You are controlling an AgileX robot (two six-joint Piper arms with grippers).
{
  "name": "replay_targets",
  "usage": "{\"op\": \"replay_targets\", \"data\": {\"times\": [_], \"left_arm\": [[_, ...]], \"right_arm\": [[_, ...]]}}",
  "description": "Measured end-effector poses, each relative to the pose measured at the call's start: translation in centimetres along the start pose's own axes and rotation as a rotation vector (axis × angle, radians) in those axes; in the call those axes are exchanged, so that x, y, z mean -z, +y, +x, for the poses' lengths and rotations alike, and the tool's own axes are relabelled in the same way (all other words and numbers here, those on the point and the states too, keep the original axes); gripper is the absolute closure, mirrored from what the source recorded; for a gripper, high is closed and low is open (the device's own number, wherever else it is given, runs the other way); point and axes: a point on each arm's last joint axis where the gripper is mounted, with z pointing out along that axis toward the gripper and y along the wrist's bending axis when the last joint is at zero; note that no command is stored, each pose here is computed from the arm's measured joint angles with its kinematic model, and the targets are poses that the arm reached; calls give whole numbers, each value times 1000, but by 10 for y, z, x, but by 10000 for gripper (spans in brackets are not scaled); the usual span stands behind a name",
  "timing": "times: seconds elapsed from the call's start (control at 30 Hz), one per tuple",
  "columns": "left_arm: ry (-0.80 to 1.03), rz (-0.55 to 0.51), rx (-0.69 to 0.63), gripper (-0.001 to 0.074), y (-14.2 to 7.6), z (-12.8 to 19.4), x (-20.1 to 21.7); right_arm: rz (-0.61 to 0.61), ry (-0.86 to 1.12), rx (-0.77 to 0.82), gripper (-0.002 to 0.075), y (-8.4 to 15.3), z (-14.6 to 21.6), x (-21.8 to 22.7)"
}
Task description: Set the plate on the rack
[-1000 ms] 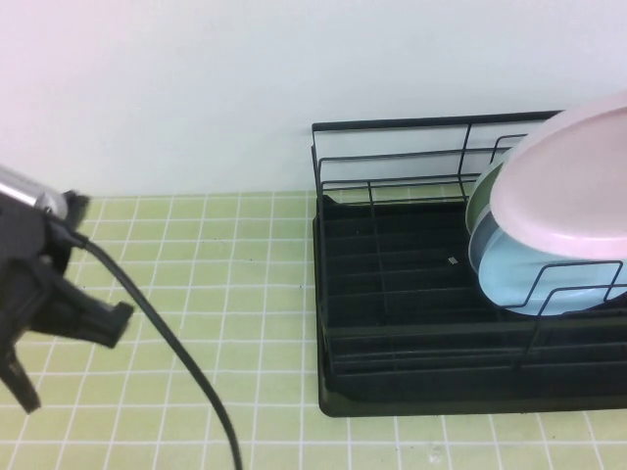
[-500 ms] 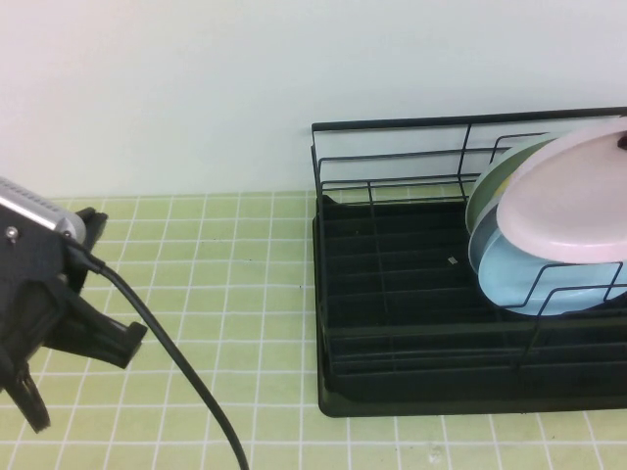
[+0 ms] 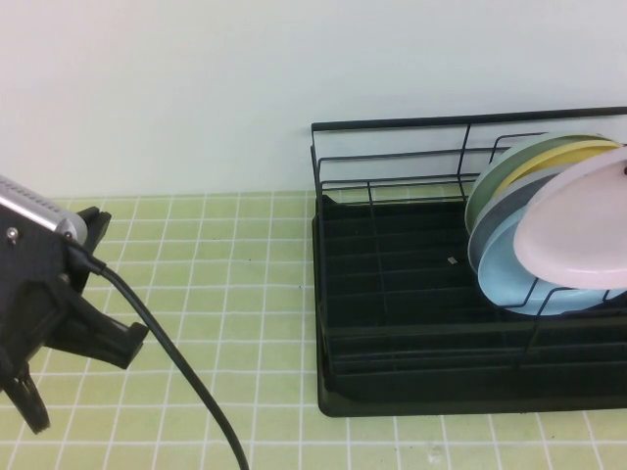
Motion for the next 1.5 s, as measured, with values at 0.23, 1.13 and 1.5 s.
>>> {"op": "replay_targets", "data": {"times": [0.23, 1.13, 1.5], "left_arm": [[-4, 9, 0, 735, -1, 0, 0], [-13, 36, 7, 735, -3, -1, 0], [-17, 51, 14, 735, -5, -2, 0]], "right_arm": [[34, 1, -5, 626, -3, 0, 0], [-67, -10, -99, 602, -2, 16, -38], [-75, -26, -172, 400, -2, 14, -39]]}}
